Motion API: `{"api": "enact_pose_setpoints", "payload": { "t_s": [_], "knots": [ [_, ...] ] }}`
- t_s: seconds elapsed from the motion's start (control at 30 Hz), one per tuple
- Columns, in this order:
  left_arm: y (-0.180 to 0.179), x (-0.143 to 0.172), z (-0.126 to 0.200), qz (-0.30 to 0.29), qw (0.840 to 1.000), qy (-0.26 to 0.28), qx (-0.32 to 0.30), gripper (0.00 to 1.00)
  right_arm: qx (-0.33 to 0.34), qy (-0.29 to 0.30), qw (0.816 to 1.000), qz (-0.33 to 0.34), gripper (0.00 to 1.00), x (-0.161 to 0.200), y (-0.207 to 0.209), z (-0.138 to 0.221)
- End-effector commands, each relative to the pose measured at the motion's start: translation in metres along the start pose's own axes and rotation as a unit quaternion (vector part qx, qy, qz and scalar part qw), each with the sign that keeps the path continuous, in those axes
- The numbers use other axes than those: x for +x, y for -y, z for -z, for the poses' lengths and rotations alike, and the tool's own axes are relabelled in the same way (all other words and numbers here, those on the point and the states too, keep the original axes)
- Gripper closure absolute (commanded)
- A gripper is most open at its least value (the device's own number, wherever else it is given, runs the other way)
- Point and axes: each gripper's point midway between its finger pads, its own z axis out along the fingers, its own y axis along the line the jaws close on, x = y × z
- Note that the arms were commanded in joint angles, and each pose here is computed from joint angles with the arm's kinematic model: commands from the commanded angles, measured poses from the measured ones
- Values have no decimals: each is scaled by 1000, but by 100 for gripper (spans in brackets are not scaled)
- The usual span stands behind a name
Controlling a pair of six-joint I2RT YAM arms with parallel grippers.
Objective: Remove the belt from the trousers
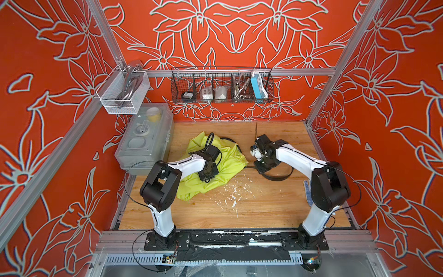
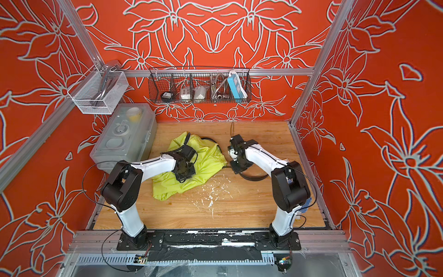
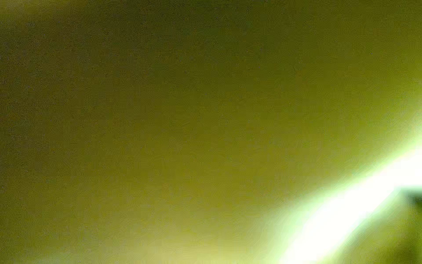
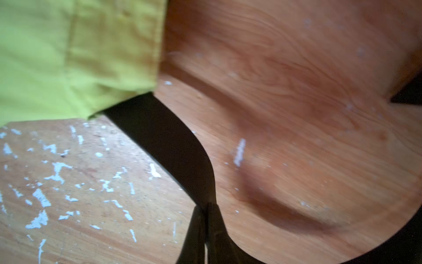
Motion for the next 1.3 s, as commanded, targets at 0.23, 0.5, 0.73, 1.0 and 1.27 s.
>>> {"api": "enact_pose_setpoints", "payload": {
  "t_s": [0.23,0.5,0.73,1.0,1.27],
  "knots": [
    [-47,-15,-24,62,996,1,-59,100,59,-42,987,-147,100,51,79,30],
    [4,-21,-14,17,998,-29,61,100,-26,-6,987,-161,100,36,56,40],
    [70,-28,71,-74,974,2,212,100,-53,13,989,-140,100,7,40,41],
    [127,5,65,-109,940,-77,315,100,-66,7,991,-114,100,-11,27,35],
    [136,5,6,-120,960,-59,244,100,-72,-4,993,-91,100,-21,14,35]
  ]
}}
